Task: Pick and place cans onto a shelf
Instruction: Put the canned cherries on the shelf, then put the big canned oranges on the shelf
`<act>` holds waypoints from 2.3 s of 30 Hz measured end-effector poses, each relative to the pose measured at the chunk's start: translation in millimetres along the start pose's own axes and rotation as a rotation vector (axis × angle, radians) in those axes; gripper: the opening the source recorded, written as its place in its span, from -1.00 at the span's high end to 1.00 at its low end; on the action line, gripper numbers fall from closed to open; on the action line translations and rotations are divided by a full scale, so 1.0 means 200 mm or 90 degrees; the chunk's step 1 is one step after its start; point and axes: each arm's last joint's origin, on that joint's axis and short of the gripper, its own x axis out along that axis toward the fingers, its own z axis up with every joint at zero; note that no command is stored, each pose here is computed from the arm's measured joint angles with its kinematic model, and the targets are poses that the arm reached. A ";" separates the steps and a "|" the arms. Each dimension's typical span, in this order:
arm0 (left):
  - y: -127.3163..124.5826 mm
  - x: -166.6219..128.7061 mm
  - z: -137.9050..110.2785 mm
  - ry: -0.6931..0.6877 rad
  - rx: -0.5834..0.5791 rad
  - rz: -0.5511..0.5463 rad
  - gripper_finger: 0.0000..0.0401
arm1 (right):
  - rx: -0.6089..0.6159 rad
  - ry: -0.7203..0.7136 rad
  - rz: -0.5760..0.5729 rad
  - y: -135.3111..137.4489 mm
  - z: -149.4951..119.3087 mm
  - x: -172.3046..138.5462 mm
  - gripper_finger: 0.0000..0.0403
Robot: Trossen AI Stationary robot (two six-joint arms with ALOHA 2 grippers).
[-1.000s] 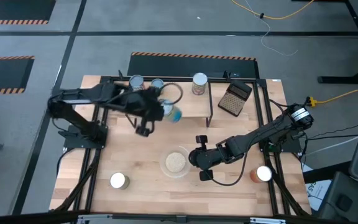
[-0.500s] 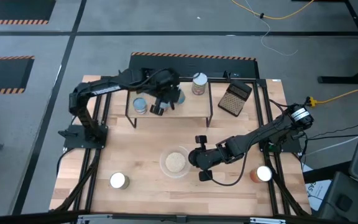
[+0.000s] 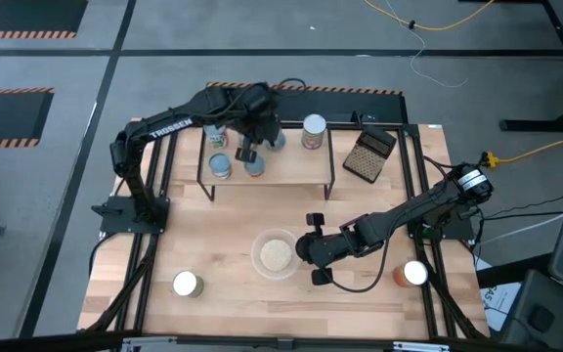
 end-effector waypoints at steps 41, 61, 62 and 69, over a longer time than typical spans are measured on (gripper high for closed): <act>0.02 0.03 0.01 -0.019 -0.017 0.019 0.92 | -0.001 -0.002 0.000 0.00 0.00 0.00 0.67; -0.01 0.02 0.04 -0.031 -0.004 0.023 0.89 | 0.000 -0.002 0.000 0.00 0.00 0.00 0.67; -0.01 0.01 0.04 -0.035 -0.001 0.023 0.89 | 0.000 -0.002 0.000 0.00 0.00 0.00 0.67; -0.10 -0.05 0.10 -0.062 0.019 0.022 0.89 | 0.000 -0.001 0.000 0.00 0.00 0.00 0.67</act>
